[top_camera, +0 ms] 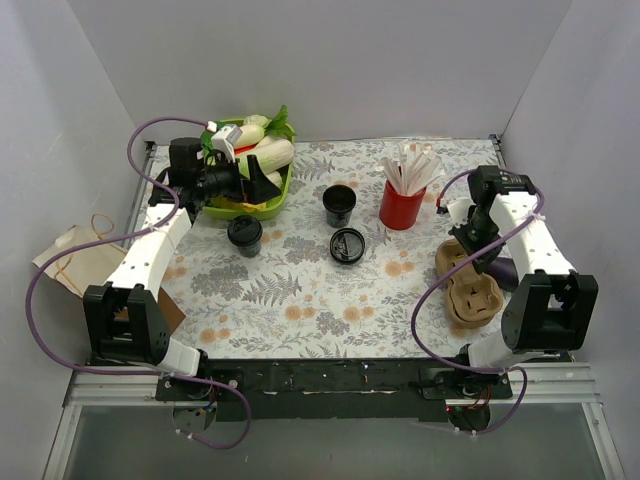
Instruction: Pack the takeout coffee
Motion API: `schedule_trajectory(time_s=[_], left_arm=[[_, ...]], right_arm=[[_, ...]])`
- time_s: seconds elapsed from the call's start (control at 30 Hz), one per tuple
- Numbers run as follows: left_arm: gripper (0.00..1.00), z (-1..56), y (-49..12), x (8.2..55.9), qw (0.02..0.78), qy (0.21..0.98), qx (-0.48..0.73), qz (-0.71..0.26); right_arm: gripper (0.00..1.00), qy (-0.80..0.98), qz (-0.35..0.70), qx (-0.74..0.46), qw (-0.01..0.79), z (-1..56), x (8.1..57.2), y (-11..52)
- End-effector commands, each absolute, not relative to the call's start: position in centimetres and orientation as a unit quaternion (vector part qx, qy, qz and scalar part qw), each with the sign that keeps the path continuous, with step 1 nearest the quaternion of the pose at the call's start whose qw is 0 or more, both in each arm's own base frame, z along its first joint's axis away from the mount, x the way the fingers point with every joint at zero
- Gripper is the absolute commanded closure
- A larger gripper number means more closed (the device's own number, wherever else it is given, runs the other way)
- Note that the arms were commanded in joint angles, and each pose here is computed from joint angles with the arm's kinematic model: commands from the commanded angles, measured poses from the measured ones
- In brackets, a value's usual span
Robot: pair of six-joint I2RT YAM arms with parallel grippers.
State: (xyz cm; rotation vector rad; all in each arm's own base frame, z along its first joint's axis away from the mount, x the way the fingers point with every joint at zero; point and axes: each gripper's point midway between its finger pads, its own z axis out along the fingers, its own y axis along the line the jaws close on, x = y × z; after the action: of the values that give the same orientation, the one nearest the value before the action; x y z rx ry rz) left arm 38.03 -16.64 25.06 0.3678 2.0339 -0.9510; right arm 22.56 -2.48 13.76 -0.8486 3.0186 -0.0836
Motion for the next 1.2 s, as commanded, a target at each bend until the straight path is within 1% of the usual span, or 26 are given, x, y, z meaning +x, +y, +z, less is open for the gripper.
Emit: schedule_trajectory(time_s=[0.0, 0.07, 0.17, 0.2, 0.23, 0.33, 0.4, 0.43, 0.53, 0.73, 0.8, 0.83, 0.87, 0.9, 0.93, 0.97, 1.07, 1.17], left_arm=[[0.02, 30.4, -16.3, 37.5, 0.48, 0.78, 0.194, -0.351], [0.02, 31.0, -15.4, 37.7, 0.501, 0.781, 0.201, -0.315], [0.02, 31.3, -14.9, 37.7, 0.508, 0.782, 0.204, -0.298], [0.02, 31.3, -14.9, 37.6, 0.507, 0.783, 0.203, -0.298], [0.02, 31.0, -15.1, 37.5, 0.503, 0.784, 0.202, -0.301], [0.02, 30.8, -15.5, 37.1, 0.498, 0.785, 0.196, -0.312], [0.02, 30.7, -15.6, 37.2, 0.496, 0.786, 0.192, -0.315], [0.02, 30.6, -15.5, 37.2, 0.496, 0.788, 0.19, -0.313], [0.02, 30.5, -15.5, 37.2, 0.497, 0.787, 0.19, -0.311], [0.02, 30.1, -15.8, 36.7, 0.494, 0.787, 0.19, -0.317], [0.02, 30.0, -15.8, 36.6, 0.493, 0.788, 0.19, -0.316], [0.02, 29.9, -15.7, 36.6, 0.495, 0.788, 0.189, -0.313], [0.02, 29.9, -15.7, 36.5, 0.495, 0.788, 0.19, -0.313], [0.02, 29.7, -15.6, 36.4, 0.494, 0.789, 0.189, -0.312], [0.02, 29.7, -15.6, 36.4, 0.495, 0.789, 0.189, -0.312], [0.02, 29.6, -15.6, 36.4, 0.495, 0.789, 0.189, -0.312], [0.02, 29.4, -15.6, 36.4, 0.495, 0.789, 0.188, -0.312], [0.02, 29.3, -15.6, 36.5, 0.494, 0.79, 0.187, -0.311]], right_arm=[[0.99, 0.95, 0.009, -0.31, 0.044, 15.4, 22.7, -1.0], [0.99, 0.944, 0.015, -0.325, 0.056, 15.8, 23.1, -0.1], [0.98, 0.95, 0.008, -0.31, 0.04, 15.3, 23.1, 0.1], [0.91, 0.953, 0.01, -0.302, 0.034, 15.0, 22.9, 0.1], [0.78, 0.955, 0.016, -0.294, 0.026, 14.6, 22.6, 0.3], [0.68, 0.957, 0.005, -0.29, 0.003, 13.4, 22.0, -0.1], [0.64, 0.958, 0.001, -0.288, -0.008, 13.0, 21.9, -0.3], [0.57, 0.958, -0.005, -0.286, -0.016, 12.8, 21.9, -0.5], [0.47, 0.959, -0.009, -0.281, -0.024, 12.4, 22.2, -0.5], [0.46, 0.96, -0.024, -0.274, -0.045, 11.6, 22.3, -0.6], [0.4, 0.962, -0.038, -0.265, -0.044, 11.6, 22.5, -0.7], [0.33, 0.962, -0.046, -0.266, -0.048, 11.6, 22.5, -0.8], [0.3, 0.962, -0.049, -0.265, -0.049, 11.6, 22.5, -0.9], [0.29, 0.962, -0.051, -0.263, -0.052, 11.6, 22.3, -0.9], [0.24, 0.961, -0.052, -0.266, -0.054, 11.5, 22.2, -0.8], [0.22, 0.96, -0.052, -0.267, -0.063, 11.2, 21.7, -0.8], [0.22, 0.957, -0.058, -0.275, -0.075, 10.8, 21.2, -0.8], [0.29, 0.956, -0.072, -0.277, -0.072, 10.7, 21.7, -1.0]])
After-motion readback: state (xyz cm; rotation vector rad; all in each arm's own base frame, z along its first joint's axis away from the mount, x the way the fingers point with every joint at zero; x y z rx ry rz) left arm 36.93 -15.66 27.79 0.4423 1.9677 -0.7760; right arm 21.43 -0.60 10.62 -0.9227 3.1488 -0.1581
